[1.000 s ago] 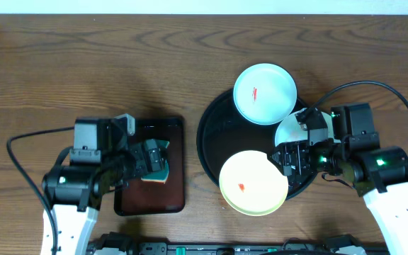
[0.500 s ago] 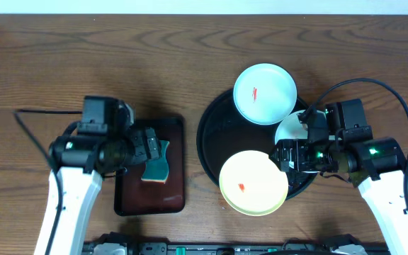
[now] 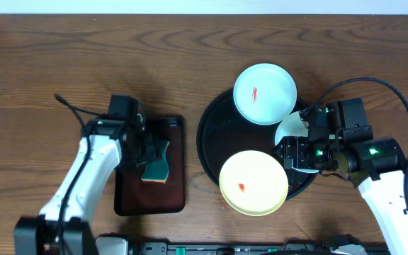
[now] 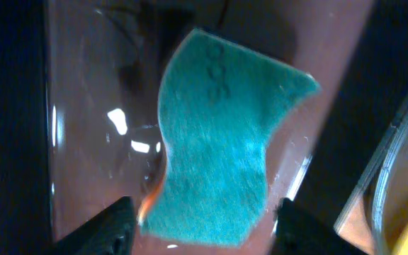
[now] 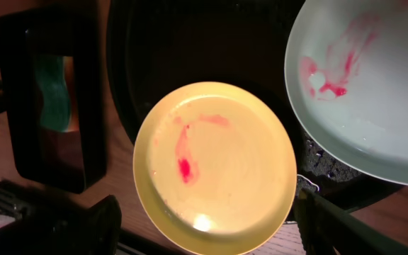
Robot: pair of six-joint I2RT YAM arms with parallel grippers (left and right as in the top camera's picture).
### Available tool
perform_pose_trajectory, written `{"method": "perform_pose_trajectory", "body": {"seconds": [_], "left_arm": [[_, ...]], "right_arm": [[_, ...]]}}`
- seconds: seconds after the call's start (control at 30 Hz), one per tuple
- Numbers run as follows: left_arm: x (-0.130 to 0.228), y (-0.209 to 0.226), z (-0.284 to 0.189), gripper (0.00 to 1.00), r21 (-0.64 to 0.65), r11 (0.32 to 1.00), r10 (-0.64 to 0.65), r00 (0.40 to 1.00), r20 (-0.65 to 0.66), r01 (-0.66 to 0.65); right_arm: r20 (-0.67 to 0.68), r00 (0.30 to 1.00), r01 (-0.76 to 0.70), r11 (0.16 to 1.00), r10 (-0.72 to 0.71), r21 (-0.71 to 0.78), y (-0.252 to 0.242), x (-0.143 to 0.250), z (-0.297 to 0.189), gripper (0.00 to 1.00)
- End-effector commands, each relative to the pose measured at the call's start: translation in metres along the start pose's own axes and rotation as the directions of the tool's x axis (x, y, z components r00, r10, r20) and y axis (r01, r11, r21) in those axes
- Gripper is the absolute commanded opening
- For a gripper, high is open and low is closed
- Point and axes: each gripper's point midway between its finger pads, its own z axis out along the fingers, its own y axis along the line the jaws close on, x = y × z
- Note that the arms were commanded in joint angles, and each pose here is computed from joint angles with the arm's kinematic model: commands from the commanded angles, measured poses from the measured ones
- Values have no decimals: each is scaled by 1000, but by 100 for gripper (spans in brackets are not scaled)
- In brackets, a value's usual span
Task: Clean dirty plates on tray and stack at the side
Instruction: 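Grasp the green sponge with the left gripper and lift it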
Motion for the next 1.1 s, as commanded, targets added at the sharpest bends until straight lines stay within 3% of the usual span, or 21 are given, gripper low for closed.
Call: {"method": "perform_pose_trajectory", "body": {"seconds": [0.0, 0.3, 0.43, 0.67, 0.7, 0.77, 0.8, 0.93, 1.07], "left_arm": [[2, 7, 21, 55, -54, 999, 6, 999, -46, -8], [6, -10, 66, 49, -85, 988, 123, 986, -114, -133], [4, -2, 73, 8, -145, 978, 131, 985, -114, -147], [-16, -13, 40, 7, -123, 987, 100, 994, -41, -104], [-19, -16, 32, 8, -116, 988, 104, 994, -23, -105], [-24, -21, 15, 17, -101, 989, 110, 994, 17, -107], [-26, -23, 9, 32, -94, 990, 113, 993, 36, -109], [-22, -23, -4, 59, -89, 990, 116, 992, 53, -111], [-8, -14, 6, 61, -108, 988, 112, 994, 3, -111]], "right_arm": [[9, 1000, 24, 999, -24, -26, 11, -3, -3, 77], [12, 1000, 25, 999, -25, -27, 11, -3, -3, 78], [11, 1000, 25, 999, -25, -27, 11, -3, -3, 78], [11, 1000, 26, 999, -26, -26, 11, -3, -3, 78], [11, 1000, 26, 999, -26, -26, 11, -3, -3, 78], [11, 1000, 26, 999, -25, -26, 11, -3, -3, 78], [11, 1000, 26, 999, -25, -26, 11, -3, -3, 78], [12, 1000, 26, 999, -26, -26, 11, -3, -3, 78], [13, 1000, 26, 999, -25, -19, 10, -3, -3, 78]]}}
